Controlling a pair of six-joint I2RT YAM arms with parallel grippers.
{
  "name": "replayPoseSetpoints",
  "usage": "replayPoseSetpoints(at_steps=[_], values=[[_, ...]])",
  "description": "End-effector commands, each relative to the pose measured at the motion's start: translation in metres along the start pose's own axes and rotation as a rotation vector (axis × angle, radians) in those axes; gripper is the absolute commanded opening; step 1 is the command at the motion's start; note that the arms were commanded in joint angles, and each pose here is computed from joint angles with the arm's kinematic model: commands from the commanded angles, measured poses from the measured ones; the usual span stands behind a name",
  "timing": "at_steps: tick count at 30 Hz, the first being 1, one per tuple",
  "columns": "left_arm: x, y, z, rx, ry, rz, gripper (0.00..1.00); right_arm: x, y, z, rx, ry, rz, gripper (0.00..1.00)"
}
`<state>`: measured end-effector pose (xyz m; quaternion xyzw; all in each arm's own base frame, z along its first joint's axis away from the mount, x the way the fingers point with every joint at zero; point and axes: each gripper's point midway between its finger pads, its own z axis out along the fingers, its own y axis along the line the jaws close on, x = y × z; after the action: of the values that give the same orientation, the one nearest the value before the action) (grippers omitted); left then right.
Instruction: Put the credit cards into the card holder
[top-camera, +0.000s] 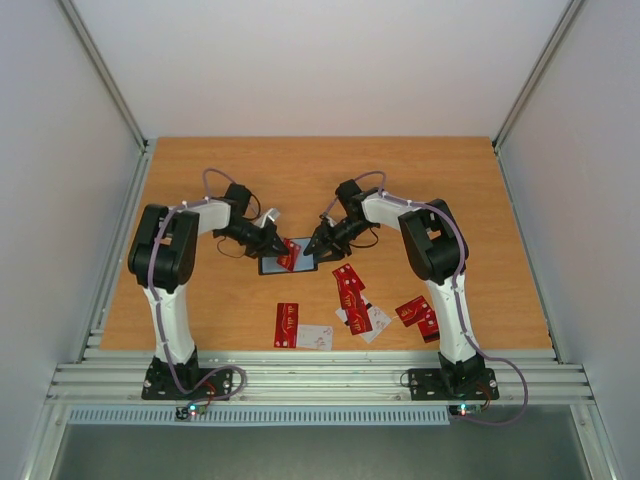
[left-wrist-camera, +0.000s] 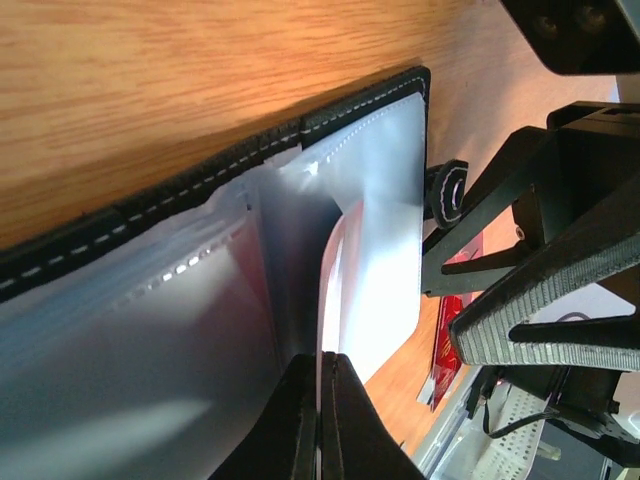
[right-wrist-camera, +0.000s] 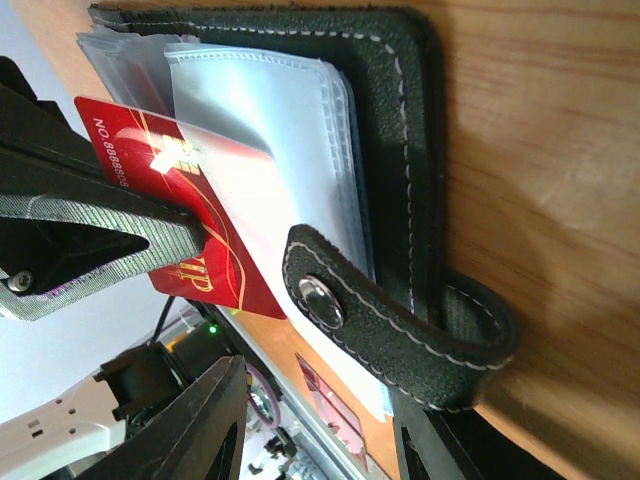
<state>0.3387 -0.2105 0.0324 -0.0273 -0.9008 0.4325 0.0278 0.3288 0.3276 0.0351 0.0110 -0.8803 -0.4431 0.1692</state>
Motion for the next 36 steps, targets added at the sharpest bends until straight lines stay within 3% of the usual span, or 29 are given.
replayPoseSetpoints(at_steps=[1, 10, 36], values=[[-0.016, 0.011, 0.005, -0.030, -0.033, -0.029, 0.00, -0.005, -0.016, 0.011, 0.039, 0.005, 0.000, 0.41], [-0.022, 0.017, 0.011, -0.018, -0.068, -0.142, 0.00, -0.006, -0.015, 0.011, 0.038, 0.008, 0.003, 0.41], [-0.017, 0.025, 0.021, -0.028, -0.153, -0.244, 0.02, -0.007, -0.022, 0.017, 0.032, 0.018, 0.025, 0.39]])
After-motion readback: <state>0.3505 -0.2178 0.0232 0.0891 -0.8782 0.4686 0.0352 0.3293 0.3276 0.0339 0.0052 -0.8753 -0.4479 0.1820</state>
